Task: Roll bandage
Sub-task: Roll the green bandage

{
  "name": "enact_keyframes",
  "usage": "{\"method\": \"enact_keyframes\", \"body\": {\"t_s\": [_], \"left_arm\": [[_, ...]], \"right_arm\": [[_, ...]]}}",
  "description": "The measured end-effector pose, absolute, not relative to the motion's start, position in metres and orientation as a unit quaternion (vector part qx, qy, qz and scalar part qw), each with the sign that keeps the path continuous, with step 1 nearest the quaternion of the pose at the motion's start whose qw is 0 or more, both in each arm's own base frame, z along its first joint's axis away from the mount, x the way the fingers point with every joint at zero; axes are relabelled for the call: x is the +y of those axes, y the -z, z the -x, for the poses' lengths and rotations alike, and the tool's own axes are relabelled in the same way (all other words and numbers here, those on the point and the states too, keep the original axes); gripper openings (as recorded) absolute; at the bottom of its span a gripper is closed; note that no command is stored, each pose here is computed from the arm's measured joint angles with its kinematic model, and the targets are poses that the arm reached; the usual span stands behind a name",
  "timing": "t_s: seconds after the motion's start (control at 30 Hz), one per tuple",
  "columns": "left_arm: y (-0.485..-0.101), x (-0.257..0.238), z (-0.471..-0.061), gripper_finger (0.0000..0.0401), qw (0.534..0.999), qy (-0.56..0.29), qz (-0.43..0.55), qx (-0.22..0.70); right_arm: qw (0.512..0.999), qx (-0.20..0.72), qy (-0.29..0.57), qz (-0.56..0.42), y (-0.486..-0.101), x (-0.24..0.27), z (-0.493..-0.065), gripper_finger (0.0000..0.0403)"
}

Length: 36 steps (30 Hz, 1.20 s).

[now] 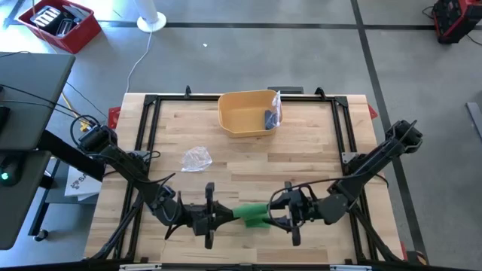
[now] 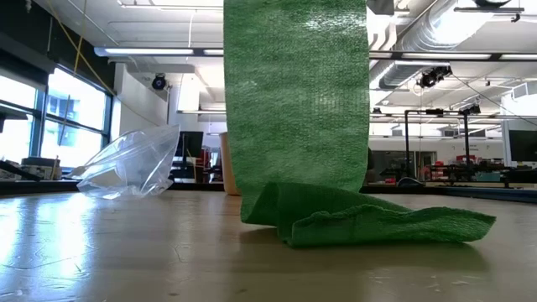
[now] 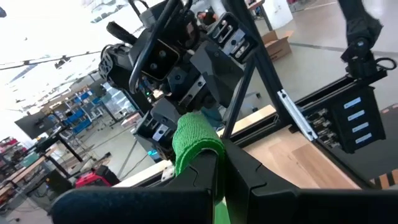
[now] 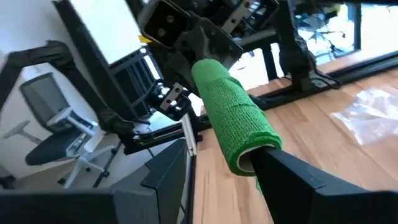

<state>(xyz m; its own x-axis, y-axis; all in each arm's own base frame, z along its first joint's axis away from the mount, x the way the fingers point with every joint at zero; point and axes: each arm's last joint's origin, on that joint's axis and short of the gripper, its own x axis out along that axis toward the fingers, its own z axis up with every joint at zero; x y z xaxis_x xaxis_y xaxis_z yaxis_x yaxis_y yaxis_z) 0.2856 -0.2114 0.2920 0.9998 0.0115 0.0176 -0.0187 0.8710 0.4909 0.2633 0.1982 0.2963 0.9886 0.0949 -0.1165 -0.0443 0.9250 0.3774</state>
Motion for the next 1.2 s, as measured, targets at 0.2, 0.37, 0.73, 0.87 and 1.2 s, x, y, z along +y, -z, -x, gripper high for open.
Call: {"method": "enact_keyframes", "body": {"t_s": [0.2, 0.37, 0.73, 0.87, 1.2], "left_arm": [[-0.293, -0.212, -0.285, 0.0005, 0.971, 0.004, -0.238, -0.010], [-0.292, -0.209, -0.287, 0.0018, 0.984, 0.004, -0.181, -0.004], [-0.293, -0.189, -0.300, 0.0113, 0.998, 0.038, 0.045, 0.010], [-0.293, -0.180, -0.306, 0.0119, 0.991, 0.047, 0.123, 0.014], [-0.293, -0.169, -0.313, 0.0017, 0.990, 0.042, 0.137, 0.015]], "right_arm": [[0.982, 0.055, -0.041, -0.175, -0.299, 0.196, -0.265, 0.0159], [0.988, 0.054, -0.023, -0.142, -0.298, 0.193, -0.267, 0.0075], [0.978, 0.053, -0.041, 0.197, -0.296, 0.201, -0.260, 0.0021], [0.910, 0.068, -0.065, 0.404, -0.289, 0.206, -0.254, 0.0010], [0.910, 0.088, -0.032, 0.405, -0.286, 0.211, -0.247, 0.0018]]}}
